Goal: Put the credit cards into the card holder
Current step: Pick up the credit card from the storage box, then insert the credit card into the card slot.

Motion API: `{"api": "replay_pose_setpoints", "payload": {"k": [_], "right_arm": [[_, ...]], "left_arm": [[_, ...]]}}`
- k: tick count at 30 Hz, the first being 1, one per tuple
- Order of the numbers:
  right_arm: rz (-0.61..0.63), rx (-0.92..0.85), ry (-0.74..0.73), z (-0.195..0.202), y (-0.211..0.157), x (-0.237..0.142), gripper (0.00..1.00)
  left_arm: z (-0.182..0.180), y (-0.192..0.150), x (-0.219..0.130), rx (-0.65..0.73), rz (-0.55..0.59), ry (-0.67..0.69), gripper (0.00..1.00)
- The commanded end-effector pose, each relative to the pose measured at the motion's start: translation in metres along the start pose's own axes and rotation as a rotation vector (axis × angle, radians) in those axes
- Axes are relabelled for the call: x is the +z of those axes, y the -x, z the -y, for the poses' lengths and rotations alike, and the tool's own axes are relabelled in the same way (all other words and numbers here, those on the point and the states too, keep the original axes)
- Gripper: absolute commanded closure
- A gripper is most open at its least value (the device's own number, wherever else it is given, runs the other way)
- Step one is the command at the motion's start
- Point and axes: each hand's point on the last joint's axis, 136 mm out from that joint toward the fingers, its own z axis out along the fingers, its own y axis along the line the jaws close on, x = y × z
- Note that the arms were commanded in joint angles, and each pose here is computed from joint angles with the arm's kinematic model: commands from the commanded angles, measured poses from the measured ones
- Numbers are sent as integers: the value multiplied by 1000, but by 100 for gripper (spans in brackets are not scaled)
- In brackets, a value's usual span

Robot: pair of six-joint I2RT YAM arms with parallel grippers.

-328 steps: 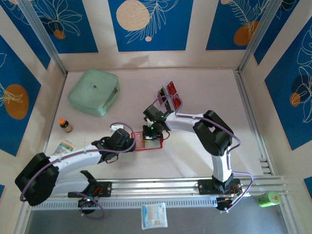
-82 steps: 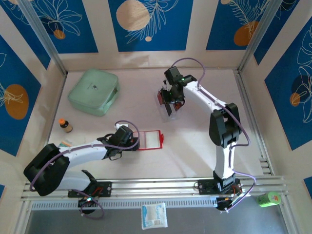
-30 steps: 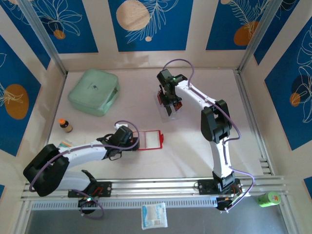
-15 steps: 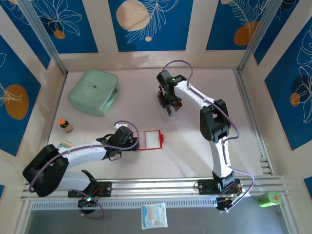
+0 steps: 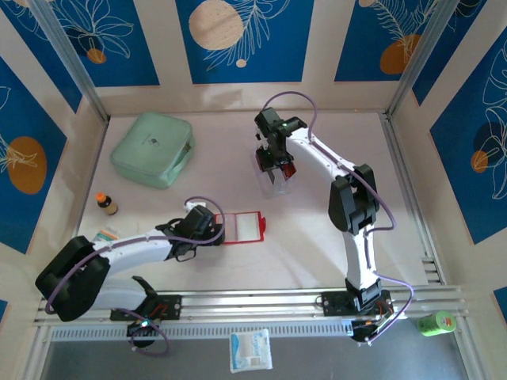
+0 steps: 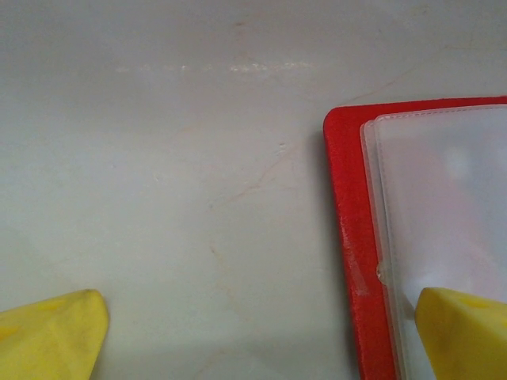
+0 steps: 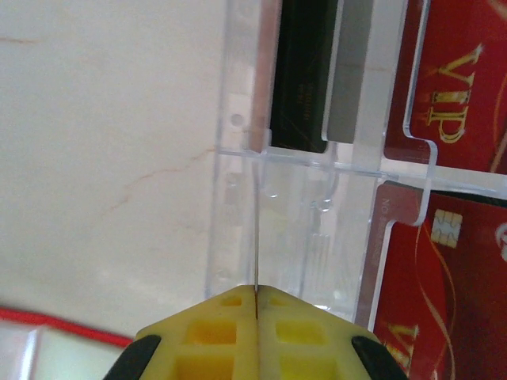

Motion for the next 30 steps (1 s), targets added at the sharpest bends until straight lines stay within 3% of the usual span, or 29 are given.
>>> {"api": "replay_pose_setpoints", "payload": {"k": [1,8,16,30], "right_arm": [[105,-28,105,-33,10,-57,100],[109,18,321,-85,-20,-68,100],[43,184,584,-122,-69,-47,100],[-71,307,648,-141,-122,7,100]], "left_arm": [[-16,-8,0,-10,-22,58,0],[-18,-10,-1,-11,-27,66,0],[-20,-11,-3,-13,-28,70,0],[-20,-11,-6,-12,-31,69,0]]}}
